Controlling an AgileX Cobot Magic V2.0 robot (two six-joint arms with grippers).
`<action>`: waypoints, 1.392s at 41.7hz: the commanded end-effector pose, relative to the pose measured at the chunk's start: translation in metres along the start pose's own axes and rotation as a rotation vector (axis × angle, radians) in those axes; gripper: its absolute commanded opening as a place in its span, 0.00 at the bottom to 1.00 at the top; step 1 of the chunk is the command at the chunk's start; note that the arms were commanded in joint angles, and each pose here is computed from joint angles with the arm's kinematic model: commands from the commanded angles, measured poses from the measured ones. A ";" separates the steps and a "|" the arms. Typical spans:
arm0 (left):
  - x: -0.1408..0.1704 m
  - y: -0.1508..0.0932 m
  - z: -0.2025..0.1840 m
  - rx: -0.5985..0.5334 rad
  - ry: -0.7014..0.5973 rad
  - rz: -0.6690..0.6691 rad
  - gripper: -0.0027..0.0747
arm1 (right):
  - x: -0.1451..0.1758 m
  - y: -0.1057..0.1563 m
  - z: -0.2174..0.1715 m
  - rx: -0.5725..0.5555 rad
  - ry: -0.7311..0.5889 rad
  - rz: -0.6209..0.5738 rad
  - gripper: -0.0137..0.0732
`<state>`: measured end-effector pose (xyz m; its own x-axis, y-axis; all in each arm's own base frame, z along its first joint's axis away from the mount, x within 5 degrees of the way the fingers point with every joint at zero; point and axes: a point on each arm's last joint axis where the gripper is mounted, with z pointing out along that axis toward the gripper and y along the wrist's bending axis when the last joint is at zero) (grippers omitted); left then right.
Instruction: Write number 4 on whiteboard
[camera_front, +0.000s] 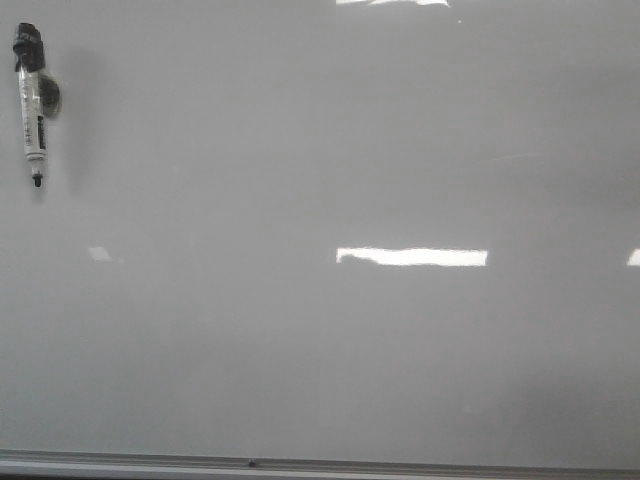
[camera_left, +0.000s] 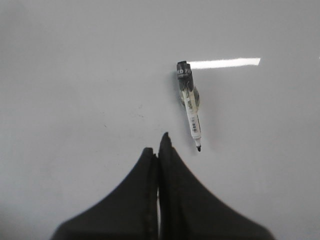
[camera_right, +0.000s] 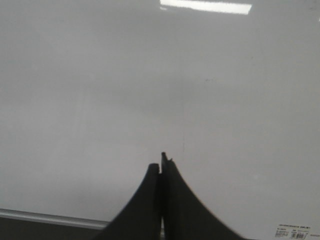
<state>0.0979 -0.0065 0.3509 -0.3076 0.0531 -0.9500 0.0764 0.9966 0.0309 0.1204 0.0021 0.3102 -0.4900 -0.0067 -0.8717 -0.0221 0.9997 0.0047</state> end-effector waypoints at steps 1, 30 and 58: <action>-0.013 0.000 0.002 0.002 -0.064 -0.010 0.01 | -0.014 -0.001 0.002 0.009 -0.058 0.001 0.08; -0.016 -0.002 0.013 0.024 -0.064 -0.016 0.74 | -0.014 -0.001 0.004 0.007 -0.052 0.004 0.89; -0.033 -0.030 0.117 0.135 0.160 -0.113 0.74 | -0.014 -0.001 0.004 0.007 -0.054 0.004 0.89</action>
<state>0.2003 -0.0402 0.3295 -0.5523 0.0094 -0.8336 0.1529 0.9841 -0.0902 0.1264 0.0023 0.3059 -0.5207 -0.0036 -0.8538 -0.0221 0.9997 0.0092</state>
